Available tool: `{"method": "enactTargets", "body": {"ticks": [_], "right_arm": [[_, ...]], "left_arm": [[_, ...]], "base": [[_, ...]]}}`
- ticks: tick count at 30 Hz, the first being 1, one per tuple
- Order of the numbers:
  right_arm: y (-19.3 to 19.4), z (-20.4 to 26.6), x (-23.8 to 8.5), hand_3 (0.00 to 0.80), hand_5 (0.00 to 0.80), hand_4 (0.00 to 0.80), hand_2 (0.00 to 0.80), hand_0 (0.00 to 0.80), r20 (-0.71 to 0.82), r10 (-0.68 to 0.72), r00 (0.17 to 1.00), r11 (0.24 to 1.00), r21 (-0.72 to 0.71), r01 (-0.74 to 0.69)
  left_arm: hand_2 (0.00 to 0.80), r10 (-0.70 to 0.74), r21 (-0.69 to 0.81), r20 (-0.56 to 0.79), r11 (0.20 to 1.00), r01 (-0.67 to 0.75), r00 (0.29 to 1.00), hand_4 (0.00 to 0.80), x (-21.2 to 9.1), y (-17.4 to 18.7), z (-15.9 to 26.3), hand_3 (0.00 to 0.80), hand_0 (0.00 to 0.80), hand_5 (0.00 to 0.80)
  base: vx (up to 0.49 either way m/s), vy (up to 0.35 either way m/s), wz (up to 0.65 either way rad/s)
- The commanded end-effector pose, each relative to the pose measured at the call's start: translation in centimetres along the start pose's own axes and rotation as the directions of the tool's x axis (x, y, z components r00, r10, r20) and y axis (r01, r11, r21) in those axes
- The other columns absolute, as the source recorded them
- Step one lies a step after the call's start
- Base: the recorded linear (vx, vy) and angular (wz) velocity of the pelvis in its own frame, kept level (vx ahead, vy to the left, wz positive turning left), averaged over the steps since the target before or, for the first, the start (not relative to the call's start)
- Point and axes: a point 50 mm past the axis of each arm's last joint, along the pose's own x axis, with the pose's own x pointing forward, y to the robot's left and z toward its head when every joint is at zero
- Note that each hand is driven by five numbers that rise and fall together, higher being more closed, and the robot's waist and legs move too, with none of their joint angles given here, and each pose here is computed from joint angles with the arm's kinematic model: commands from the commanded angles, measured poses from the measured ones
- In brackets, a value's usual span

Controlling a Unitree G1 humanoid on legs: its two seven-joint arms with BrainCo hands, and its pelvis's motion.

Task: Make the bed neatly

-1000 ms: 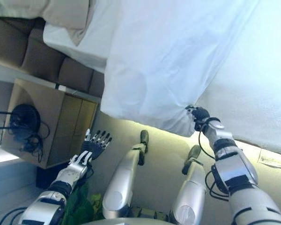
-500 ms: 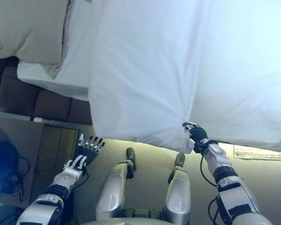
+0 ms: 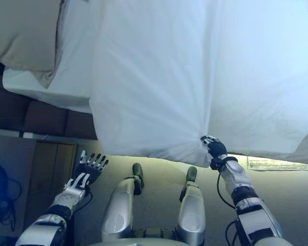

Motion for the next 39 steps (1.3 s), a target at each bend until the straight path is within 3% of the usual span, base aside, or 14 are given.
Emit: {"method": "enactTargets", "body": {"ticks": [1,7,15,23,30,35,39], "right_arm": [[-4.1,0.7,-0.8,0.0,0.0,0.0,0.0,0.0,-0.066,-0.275,0.959,0.955,0.093,0.28],[-5.6,-0.4,-1.3,0.0,0.0,0.0,0.0,0.0,-0.284,-0.367,0.886,0.848,0.29,0.444],[-7.6,-1.7,-2.9,0.0,0.0,0.0,0.0,0.0,-0.373,-0.412,0.832,0.833,0.217,0.509],[-8.3,-2.9,-3.9,0.0,0.0,0.0,0.0,0.0,-0.36,-0.374,0.855,0.888,0.127,0.442],[-6.4,-4.3,-3.4,0.0,0.0,0.0,0.0,0.0,-0.328,-0.259,0.908,0.952,0.073,0.298],[-5.6,-7.6,-4.7,0.0,0.0,0.0,0.0,0.0,-0.39,-0.19,0.901,0.968,0.08,0.239],[-5.2,-11.6,-7.1,0.0,0.0,0.0,0.0,0.0,-0.486,-0.138,0.863,0.97,0.109,0.216]], "left_arm": [[0.0,-0.046,0.039,0.016,0.998,0.045,0.999,0.0,0.4,-0.9,1.1,0.0,0.0,0.0],[0.0,-0.072,0.066,-0.01,0.995,0.073,0.997,0.0,0.9,-1.7,0.9,0.0,0.0,0.0],[0.0,-0.039,0.068,-0.013,0.997,0.04,0.999,0.0,0.6,-1.2,1.7,0.0,0.0,0.0],[0.0,0.013,0.065,0.0,0.998,-0.013,1.0,0.0,0.1,-0.1,2.6,0.0,0.0,0.0],[0.0,0.077,0.094,-0.02,0.993,-0.074,0.997,0.0,-0.8,1.7,2.2,0.0,0.0,0.0],[0.0,0.191,0.174,-0.055,0.968,-0.179,0.98,0.0,-2.4,4.5,1.2,0.0,0.0,0.0],[0.0,0.358,0.395,-0.1,0.871,-0.294,0.928,0.0,-4.5,7.7,0.1,0.0,0.0,0.0]], "base": [[-0.056,-0.022,0.03],[-0.038,-0.053,0.02],[-0.02,-0.069,0.06],[0.004,-0.094,0.01],[0.043,-0.091,-0.02],[0.092,-0.045,-0.01],[0.208,-0.001,0.02]]}}
